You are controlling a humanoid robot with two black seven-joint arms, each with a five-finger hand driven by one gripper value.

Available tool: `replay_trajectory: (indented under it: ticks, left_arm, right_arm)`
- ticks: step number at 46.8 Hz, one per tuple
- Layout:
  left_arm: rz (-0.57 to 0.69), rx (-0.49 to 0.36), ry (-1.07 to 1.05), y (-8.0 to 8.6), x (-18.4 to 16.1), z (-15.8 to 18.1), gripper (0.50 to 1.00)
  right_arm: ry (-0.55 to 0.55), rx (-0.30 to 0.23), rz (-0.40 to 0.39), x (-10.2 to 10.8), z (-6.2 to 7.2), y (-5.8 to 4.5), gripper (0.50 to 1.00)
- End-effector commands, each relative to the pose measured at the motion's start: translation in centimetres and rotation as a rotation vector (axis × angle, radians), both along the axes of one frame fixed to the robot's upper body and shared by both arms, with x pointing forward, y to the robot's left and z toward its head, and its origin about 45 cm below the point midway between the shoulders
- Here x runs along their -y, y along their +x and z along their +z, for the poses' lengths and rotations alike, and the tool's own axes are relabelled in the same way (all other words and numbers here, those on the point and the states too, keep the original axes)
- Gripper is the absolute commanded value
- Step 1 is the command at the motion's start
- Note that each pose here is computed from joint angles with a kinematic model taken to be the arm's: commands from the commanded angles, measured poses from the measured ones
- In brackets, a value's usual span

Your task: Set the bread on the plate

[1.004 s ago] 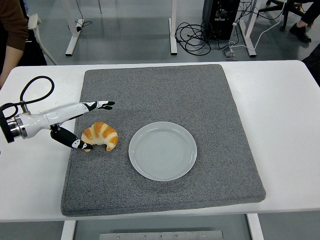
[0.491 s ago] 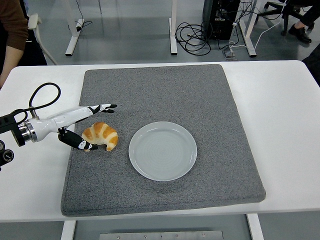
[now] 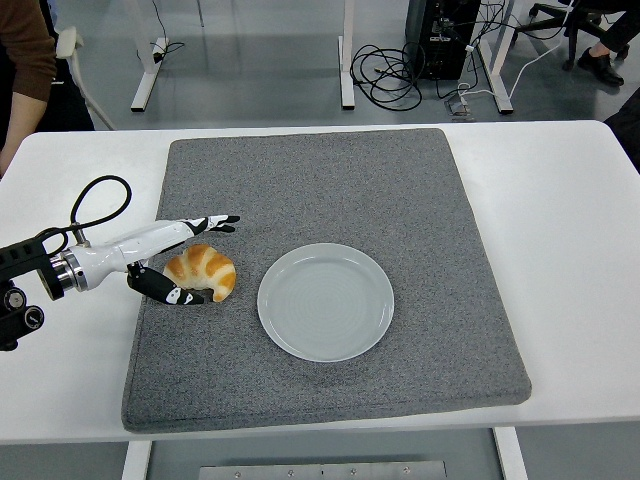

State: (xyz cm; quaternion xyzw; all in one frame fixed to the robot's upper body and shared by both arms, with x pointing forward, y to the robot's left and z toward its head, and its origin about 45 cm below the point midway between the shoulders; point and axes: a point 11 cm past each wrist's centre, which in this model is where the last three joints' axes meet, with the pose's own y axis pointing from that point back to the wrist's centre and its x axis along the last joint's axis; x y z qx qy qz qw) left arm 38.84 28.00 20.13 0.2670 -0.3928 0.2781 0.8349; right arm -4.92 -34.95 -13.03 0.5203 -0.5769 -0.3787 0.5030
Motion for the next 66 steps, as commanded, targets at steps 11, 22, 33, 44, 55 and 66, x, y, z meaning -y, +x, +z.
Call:
replay_trajectory:
  ticks: [11,22,33,44,55,66]
  left_arm:
    - [0.023,0.003,0.013,0.7,-0.3,-0.5,0.936]
    - [0.025,-0.003,0.017,0.6,-0.5,-0.7,0.790]
    - [0.024,-0.003,0.021,0.5,-0.5,-0.7,0.583]
    - [0.026,0.007,0.024,0.7,-0.7,-0.4,0.500]
    - [0.035,0.002,0.023,0.7,-1.0,-0.4,0.500]
    - [0.039,0.004,0.025,0.8,-1.2,-0.3,0.500]
  right_arm:
    - [-0.002,0.005,0.001,0.1,0.0,0.3,1.000]
    - [-0.003,0.005,0.002,0.1,0.0,0.3,1.000]
    - [-0.003,0.006,0.002,0.1,0.0,0.4,1.000]
    - [-0.002,0.005,0.001,0.1,0.0,0.3,1.000]
    - [0.001,0.007,0.000,0.0,0.0,0.4,1.000]
    - [0.001,0.007,0.000,0.0,0.0,0.4,1.000]
